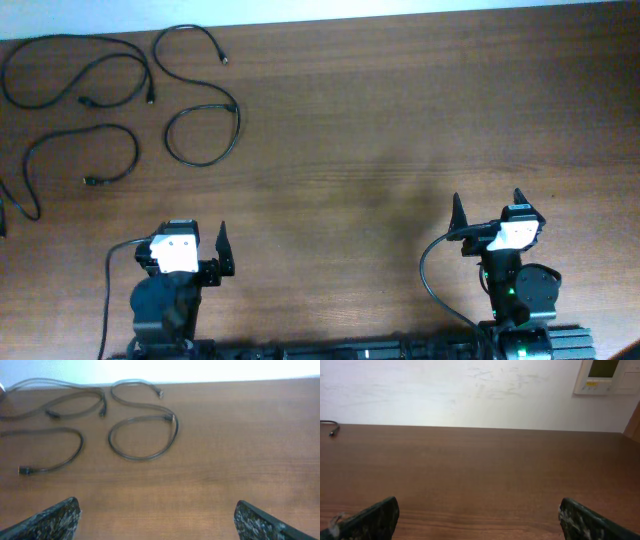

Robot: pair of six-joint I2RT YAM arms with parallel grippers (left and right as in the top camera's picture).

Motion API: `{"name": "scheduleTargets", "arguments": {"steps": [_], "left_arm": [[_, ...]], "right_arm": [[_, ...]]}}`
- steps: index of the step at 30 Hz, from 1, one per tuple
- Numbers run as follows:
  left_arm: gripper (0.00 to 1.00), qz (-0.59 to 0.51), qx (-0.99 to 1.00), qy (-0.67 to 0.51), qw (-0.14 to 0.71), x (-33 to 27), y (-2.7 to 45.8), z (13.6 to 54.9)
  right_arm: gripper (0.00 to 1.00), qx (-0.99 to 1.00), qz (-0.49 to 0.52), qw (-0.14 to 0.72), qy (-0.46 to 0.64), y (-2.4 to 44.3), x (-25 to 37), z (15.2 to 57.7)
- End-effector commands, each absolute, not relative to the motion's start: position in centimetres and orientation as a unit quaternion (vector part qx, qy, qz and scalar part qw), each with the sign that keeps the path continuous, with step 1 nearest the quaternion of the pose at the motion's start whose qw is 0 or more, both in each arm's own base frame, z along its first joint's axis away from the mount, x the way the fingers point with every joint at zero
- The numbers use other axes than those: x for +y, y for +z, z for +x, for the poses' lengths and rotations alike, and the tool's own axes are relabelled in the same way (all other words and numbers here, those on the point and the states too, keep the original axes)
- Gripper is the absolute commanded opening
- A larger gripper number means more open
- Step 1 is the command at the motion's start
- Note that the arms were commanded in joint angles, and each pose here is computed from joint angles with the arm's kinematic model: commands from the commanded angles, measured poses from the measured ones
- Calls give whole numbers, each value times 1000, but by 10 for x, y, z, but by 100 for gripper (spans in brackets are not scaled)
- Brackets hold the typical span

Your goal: Untangle cables

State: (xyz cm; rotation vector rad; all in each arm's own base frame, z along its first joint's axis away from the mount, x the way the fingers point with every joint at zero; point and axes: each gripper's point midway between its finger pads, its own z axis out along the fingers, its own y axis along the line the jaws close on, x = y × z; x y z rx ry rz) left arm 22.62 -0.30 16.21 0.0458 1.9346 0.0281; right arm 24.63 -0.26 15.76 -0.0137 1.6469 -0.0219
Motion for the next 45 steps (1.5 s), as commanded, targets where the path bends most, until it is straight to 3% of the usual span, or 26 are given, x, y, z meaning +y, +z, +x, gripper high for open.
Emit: {"name": "scheduleTargets", "arguments": {"steps": [1, 13, 19, 32, 45], "left_arm": [[99, 24, 788, 17, 615, -2, 165, 230], [99, 4, 688, 30, 725, 5, 189, 246], [99, -12, 731, 50, 680, 14, 158, 245], [99, -57, 730, 8, 681, 14, 158, 245], [99, -11, 733, 42, 679, 12, 157, 245]], "right_arm": [[99, 735, 1, 678, -16, 155, -6, 246], [99, 735, 1, 678, -16, 155, -6, 246], [99, 735, 1, 678, -16, 155, -6, 246], [99, 735, 1, 678, -16, 155, -6, 246], [99, 735, 1, 678, -16, 155, -6, 246]]}}
